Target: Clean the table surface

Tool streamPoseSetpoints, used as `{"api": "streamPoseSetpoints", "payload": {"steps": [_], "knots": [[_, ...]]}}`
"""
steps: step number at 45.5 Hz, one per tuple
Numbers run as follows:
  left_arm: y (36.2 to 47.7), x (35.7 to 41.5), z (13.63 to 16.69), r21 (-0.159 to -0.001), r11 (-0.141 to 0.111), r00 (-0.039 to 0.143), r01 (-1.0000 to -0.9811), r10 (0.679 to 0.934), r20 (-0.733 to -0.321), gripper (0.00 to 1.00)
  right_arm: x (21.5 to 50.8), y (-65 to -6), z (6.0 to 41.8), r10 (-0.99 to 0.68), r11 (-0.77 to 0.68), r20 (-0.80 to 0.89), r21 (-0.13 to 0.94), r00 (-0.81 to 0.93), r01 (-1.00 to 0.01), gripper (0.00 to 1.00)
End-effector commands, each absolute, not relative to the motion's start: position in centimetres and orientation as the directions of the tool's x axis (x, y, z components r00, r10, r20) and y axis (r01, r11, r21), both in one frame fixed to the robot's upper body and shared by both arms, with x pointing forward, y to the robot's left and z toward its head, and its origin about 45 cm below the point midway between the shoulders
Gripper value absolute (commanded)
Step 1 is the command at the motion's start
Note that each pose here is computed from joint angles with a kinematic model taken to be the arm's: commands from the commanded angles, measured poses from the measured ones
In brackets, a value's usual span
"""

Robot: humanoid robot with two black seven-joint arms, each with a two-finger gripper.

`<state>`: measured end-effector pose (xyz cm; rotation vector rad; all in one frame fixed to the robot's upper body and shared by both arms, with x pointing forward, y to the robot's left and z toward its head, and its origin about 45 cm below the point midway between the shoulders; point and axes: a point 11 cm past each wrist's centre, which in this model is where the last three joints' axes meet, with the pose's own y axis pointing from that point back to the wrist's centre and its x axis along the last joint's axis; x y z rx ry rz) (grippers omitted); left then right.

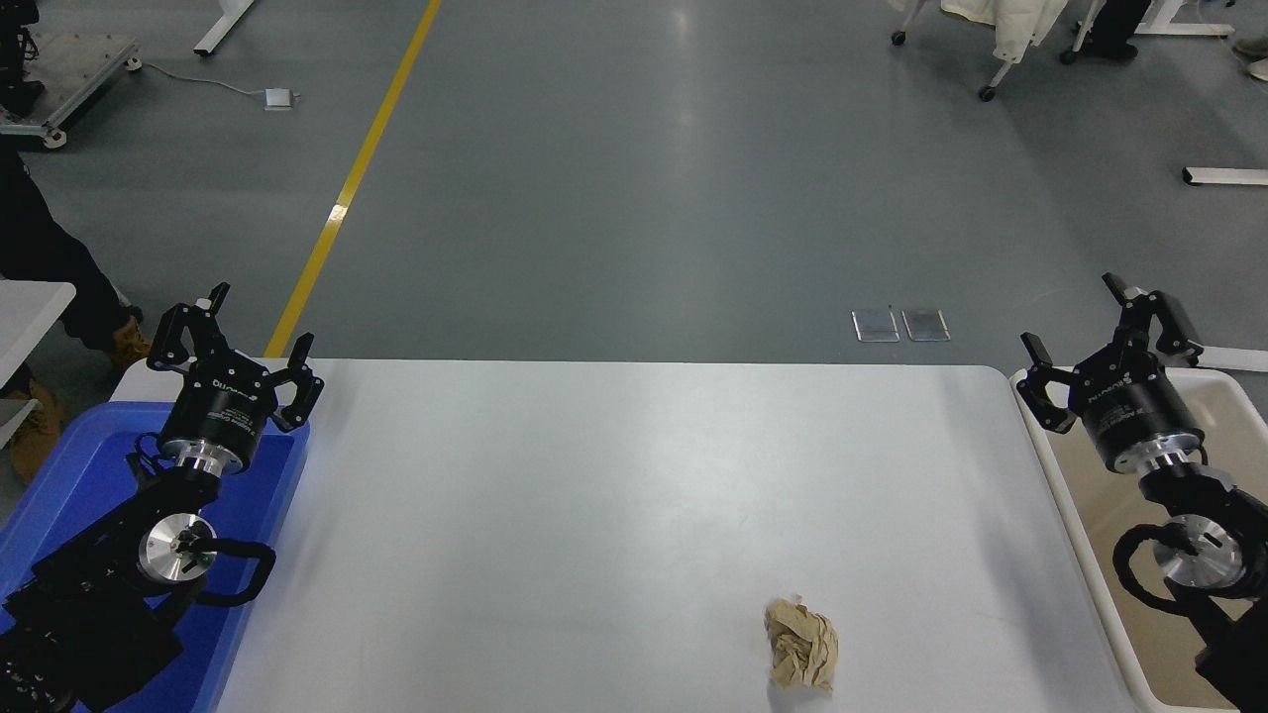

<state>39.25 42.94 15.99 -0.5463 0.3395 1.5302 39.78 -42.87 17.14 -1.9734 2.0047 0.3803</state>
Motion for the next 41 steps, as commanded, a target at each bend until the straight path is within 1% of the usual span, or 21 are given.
{"api": "streamPoseSetpoints", "payload": {"steps": [1, 4, 8, 12, 13, 17, 22, 27, 28, 32, 36, 41], "knots": [[42.9, 39.25, 15.98, -0.122, -0.044, 0.028, -0.9915, 0.845, -0.534, 1.0, 40.5, -43.7, 18.1, -0.928, 0.038, -0.371, -0.037, -0.022, -0.999, 0.99], [43.0, 39.24, 16.01, -0.122, -0.045, 0.028, -0.9915, 0.846, -0.533, 1.0, 40.8, -44.7, 19.0, -0.935, 0.056, -0.353, -0.045, -0.036, -0.997, 0.99], [42.9, 39.25, 15.98, -0.123, -0.042, 0.03, -0.9916, 0.845, -0.534, 1.0, 41.0, -45.9, 19.6, -0.949, 0.065, -0.313, -0.04, -0.05, -0.997, 0.99], [43.0, 39.24, 16.01, -0.123, -0.042, 0.03, -0.9915, 0.846, -0.533, 1.0, 41.1, -47.2, 20.1, -0.971, 0.056, -0.233, -0.009, -0.052, -0.998, 0.99], [42.9, 39.25, 15.98, -0.123, -0.043, 0.03, -0.9915, 0.845, -0.535, 1.0, 41.0, -47.6, 20.1, -0.977, 0.053, -0.207, 0.004, -0.052, -0.999, 0.99], [42.9, 39.25, 15.97, -0.122, -0.043, 0.029, -0.9916, 0.846, -0.533, 1.0, 41.1, -47.5, 19.7, -0.993, 0.013, -0.12, 0.058, -0.019, -0.998, 0.99], [43.0, 39.24, 16.01, -0.122, -0.044, 0.028, -0.9916, 0.846, -0.532, 1.0, 42.0, -46.4, 20.3, -0.997, -0.034, -0.078, 0.069, 0.029, -0.997, 0.99], [42.9, 39.25, 15.97, -0.122, -0.043, 0.029, -0.9916, 0.846, -0.533, 1.0, 43.2, -46.8, 23.1, -0.999, -0.048, -0.025, 0.036, 0.047, -0.998, 0.99], [43.0, 39.24, 16.01, -0.123, -0.042, 0.03, -0.9915, 0.846, -0.533, 1.0, 43.5, -46.9, 23.8, -0.999, -0.053, -0.006, 0.033, 0.053, -0.998, 0.99], [42.9, 39.25, 15.98, -0.122, -0.044, 0.028, -0.9915, 0.845, -0.534, 1.0, 44.8, -46.5, 26.4, -0.987, -0.113, 0.112, 0.047, 0.118, -0.992, 0.99], [42.9, 39.25, 15.98, -0.123, -0.043, 0.03, -0.9915, 0.844, -0.535, 1.0, 46.7, -44.5, 29.0, -0.945, -0.2, 0.246, 0.084, 0.215, -0.976, 0.99], [43.0, 39.24, 16.01, -0.122, -0.045, 0.028, -0.9915, 0.846, -0.533, 1.0, 48.3, -42.3, 31.5, -0.839, -0.28, 0.434, 0.171, 0.327, -0.945, 0.99]]}}
